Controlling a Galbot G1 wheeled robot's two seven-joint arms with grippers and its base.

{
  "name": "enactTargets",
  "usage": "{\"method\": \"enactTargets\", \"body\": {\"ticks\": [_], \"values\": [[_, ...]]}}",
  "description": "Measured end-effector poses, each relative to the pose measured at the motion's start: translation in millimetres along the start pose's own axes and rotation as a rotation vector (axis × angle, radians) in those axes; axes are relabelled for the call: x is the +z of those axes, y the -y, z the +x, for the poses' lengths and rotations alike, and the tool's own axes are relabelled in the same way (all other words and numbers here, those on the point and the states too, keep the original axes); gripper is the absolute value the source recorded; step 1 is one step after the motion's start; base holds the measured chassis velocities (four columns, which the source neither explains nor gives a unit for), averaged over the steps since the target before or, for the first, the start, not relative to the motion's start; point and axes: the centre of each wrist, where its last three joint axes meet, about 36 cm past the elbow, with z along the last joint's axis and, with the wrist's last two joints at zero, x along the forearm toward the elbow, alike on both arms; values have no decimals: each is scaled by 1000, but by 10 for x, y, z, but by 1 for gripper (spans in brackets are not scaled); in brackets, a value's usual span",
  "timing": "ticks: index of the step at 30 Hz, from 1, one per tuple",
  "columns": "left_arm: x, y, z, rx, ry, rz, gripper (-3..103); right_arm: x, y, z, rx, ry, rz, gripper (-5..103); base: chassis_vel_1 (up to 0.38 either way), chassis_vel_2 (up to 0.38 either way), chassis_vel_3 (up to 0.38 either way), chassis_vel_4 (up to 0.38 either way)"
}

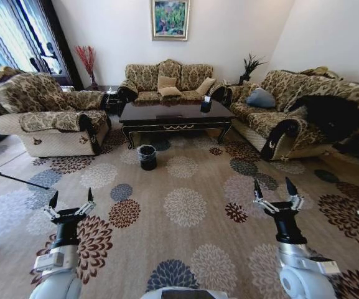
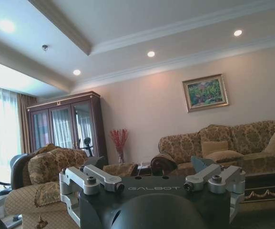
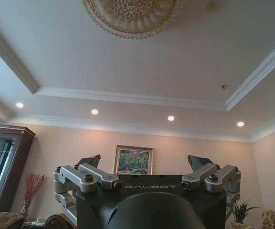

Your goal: Move to the front of the table and pick up the trash from the floor, then place it into the trash bin.

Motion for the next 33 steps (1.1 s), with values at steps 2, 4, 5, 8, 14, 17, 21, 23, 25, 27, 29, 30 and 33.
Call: {"method": "enactTargets", "body": {"ticks": [2, 4, 5, 8, 14, 17, 21, 23, 25, 27, 29, 30, 33], "values": [[0, 0, 0, 0, 0, 0, 100, 0, 0, 0, 0, 0, 0, 100, 0, 0, 0, 0], [0, 0, 0, 0, 0, 0, 100, 0, 0, 0, 0, 0, 0, 100, 0, 0, 0, 0], [0, 0, 0, 0, 0, 0, 100, 0, 0, 0, 0, 0, 0, 100, 0, 0, 0, 0], [0, 0, 0, 0, 0, 0, 100, 0, 0, 0, 0, 0, 0, 100, 0, 0, 0, 0], [0, 0, 0, 0, 0, 0, 100, 0, 0, 0, 0, 0, 0, 100, 0, 0, 0, 0], [0, 0, 0, 0, 0, 0, 100, 0, 0, 0, 0, 0, 0, 100, 0, 0, 0, 0], [0, 0, 0, 0, 0, 0, 100, 0, 0, 0, 0, 0, 0, 100, 0, 0, 0, 0], [0, 0, 0, 0, 0, 0, 100, 0, 0, 0, 0, 0, 0, 100, 0, 0, 0, 0], [0, 0, 0, 0, 0, 0, 100, 0, 0, 0, 0, 0, 0, 100, 0, 0, 0, 0], [0, 0, 0, 0, 0, 0, 100, 0, 0, 0, 0, 0, 0, 100, 0, 0, 0, 0], [0, 0, 0, 0, 0, 0, 100, 0, 0, 0, 0, 0, 0, 100, 0, 0, 0, 0], [0, 0, 0, 0, 0, 0, 100, 0, 0, 0, 0, 0, 0, 100, 0, 0, 0, 0], [0, 0, 0, 0, 0, 0, 100, 0, 0, 0, 0, 0, 0, 100, 0, 0, 0, 0]]}}
